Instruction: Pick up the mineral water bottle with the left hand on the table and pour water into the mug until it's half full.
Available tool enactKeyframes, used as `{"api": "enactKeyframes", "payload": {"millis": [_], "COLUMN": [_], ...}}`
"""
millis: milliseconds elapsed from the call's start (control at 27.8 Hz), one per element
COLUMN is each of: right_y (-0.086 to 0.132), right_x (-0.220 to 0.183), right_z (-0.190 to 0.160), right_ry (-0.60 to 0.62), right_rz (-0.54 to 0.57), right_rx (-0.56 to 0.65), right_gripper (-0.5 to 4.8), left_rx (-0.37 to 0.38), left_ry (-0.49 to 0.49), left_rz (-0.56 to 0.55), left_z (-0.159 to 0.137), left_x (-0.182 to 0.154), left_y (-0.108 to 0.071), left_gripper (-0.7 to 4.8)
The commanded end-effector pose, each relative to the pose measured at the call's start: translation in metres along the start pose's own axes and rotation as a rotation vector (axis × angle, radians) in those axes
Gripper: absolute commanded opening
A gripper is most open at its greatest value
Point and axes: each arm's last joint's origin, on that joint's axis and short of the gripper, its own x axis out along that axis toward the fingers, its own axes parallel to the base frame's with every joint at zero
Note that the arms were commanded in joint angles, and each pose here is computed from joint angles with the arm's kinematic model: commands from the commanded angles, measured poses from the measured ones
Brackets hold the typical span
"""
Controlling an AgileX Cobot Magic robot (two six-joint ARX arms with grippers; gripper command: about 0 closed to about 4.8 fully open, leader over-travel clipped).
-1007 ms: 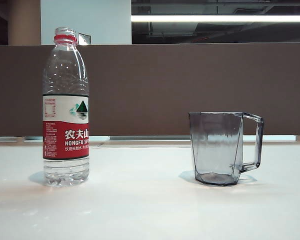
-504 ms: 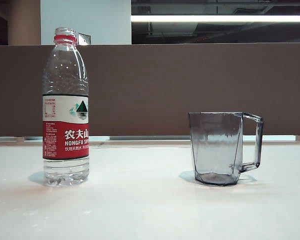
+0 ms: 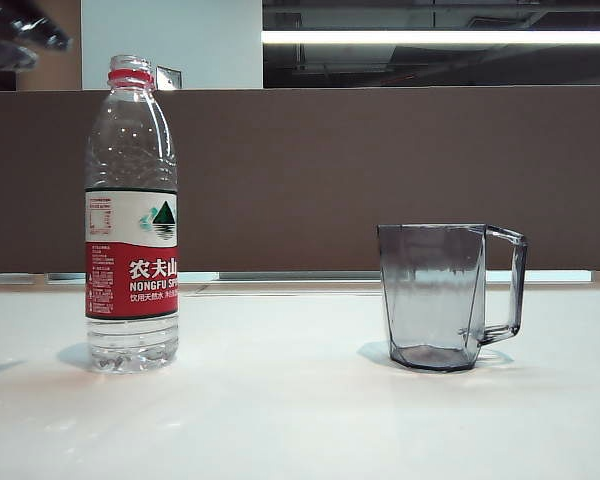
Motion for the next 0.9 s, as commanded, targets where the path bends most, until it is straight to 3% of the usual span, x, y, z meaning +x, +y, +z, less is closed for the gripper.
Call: {"api": "enactKeyframes", "payload": {"millis": [36,72,144,432,576,899], "right_y": [0.004,0.006,0.014,0.031,0.039,0.054], "right_x": [0.006,0.007,0.010,0.008,0.006,0.000], "right_z": [0.002,0.002,0.000,-0.006,-0.009,-0.012], "right_ry": [0.001,0.006,0.019,0.067,0.088,0.106], "right_rz": [0.041,0.061,0.073,0.112,0.168,0.318], "right_rx": [0.000,-0.001,-0.005,-0.036,-0.049,-0.134], "right_gripper": [-0.03,-0.03,-0.03,-0.03,-0.03,-0.03], "left_rx": [0.008,0.008,0.007,0.000,-0.006,-0.016], "left_ry": [-0.025,-0.025,-0.022,0.012,0.031,0.081], "left_rz": [-0.004,-0.005,-0.008,-0.039,-0.096,-0.101], "left_z": [0.004,0.004,0.004,0.000,-0.005,-0.031], "left_x": [-0.001,-0.001,-0.001,0.000,0.000,0.004], "left_y": [0.000,0.000,-0.001,-0.001,-0.002,-0.001], "left_gripper": [3.57,3.81,4.79,4.79,4.79,4.79]}}
